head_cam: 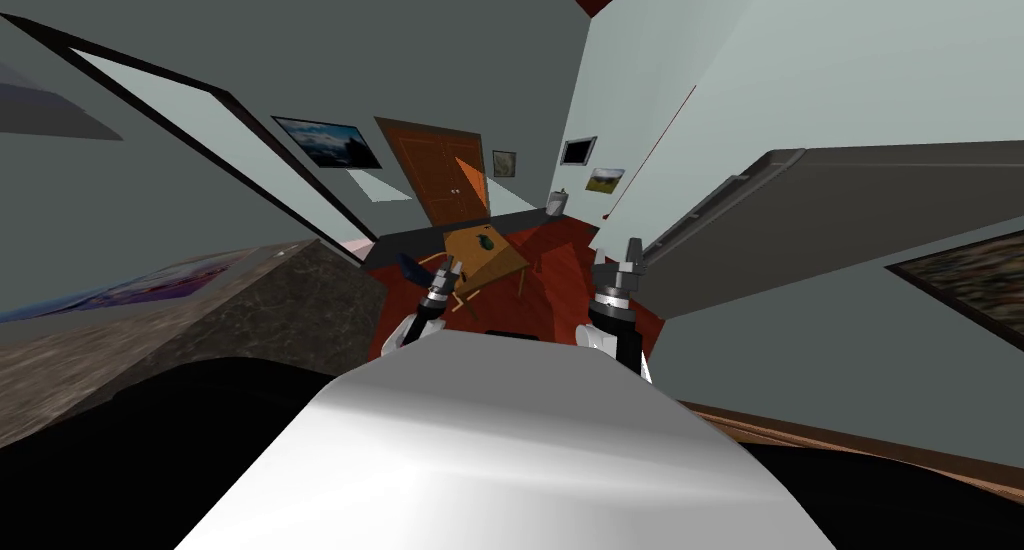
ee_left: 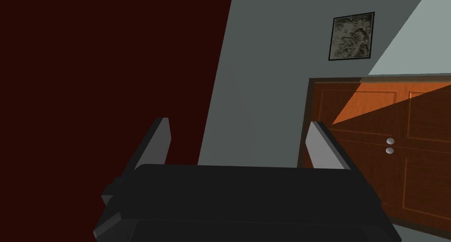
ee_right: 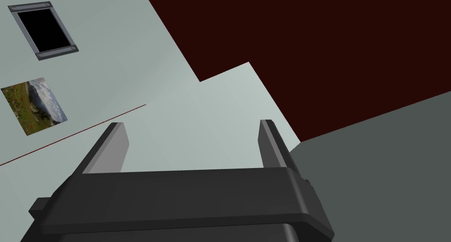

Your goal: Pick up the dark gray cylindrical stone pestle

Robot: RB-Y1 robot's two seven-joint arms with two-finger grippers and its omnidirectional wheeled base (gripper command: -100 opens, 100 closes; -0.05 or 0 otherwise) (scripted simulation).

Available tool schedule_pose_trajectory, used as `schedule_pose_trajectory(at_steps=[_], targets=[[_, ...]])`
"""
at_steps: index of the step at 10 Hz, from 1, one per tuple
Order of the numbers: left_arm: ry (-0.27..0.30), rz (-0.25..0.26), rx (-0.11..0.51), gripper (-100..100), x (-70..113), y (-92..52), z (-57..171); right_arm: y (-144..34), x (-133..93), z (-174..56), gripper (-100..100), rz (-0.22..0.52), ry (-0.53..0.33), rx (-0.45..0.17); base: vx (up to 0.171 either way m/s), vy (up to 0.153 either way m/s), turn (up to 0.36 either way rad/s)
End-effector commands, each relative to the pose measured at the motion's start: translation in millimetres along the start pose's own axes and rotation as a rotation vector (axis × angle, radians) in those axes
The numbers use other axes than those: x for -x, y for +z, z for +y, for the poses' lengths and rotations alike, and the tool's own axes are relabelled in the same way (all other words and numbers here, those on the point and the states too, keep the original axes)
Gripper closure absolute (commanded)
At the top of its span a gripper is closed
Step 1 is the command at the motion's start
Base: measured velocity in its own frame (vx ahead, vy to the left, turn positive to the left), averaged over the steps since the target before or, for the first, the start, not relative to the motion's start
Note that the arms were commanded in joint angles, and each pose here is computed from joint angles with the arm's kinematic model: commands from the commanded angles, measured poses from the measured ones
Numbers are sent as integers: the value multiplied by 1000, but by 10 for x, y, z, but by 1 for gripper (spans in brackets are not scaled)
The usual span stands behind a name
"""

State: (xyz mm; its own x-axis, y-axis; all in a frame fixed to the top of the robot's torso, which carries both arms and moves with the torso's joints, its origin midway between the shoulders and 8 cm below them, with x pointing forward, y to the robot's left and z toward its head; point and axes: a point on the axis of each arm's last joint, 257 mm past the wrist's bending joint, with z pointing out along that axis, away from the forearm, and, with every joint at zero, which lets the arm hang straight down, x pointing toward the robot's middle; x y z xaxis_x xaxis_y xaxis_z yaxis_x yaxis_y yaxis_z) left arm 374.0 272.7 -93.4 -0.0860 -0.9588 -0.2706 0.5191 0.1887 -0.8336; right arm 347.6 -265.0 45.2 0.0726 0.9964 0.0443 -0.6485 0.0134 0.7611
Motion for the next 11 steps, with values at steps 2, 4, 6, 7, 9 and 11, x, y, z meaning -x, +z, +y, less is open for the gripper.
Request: schedule_pose_trajectory(at_steps=[2,4,6,7,9,11], targets=[[19,56,63,-100,-32,-141,283,0,0,0,0,0,0,0,2,-73,-15],[36,125,136,-100,-47,-314,583,0,0,0,0,0,0,0,20,-155,-50],[48,166,199,-100,-25,-474,823,0,0,0,0,0,0,0,30,-88,-32],[48,163,217,-100,-9,-520,891,0,0,0,0,0,0,0,31,-55,-26],[55,197,277,-100,11,-687,1102,0,0,0,0,0,0,0,28,-62,-46],[59,229,341,-100,35,-877,1314,0,0,0,0,0,0,0,43,-63,-57]])
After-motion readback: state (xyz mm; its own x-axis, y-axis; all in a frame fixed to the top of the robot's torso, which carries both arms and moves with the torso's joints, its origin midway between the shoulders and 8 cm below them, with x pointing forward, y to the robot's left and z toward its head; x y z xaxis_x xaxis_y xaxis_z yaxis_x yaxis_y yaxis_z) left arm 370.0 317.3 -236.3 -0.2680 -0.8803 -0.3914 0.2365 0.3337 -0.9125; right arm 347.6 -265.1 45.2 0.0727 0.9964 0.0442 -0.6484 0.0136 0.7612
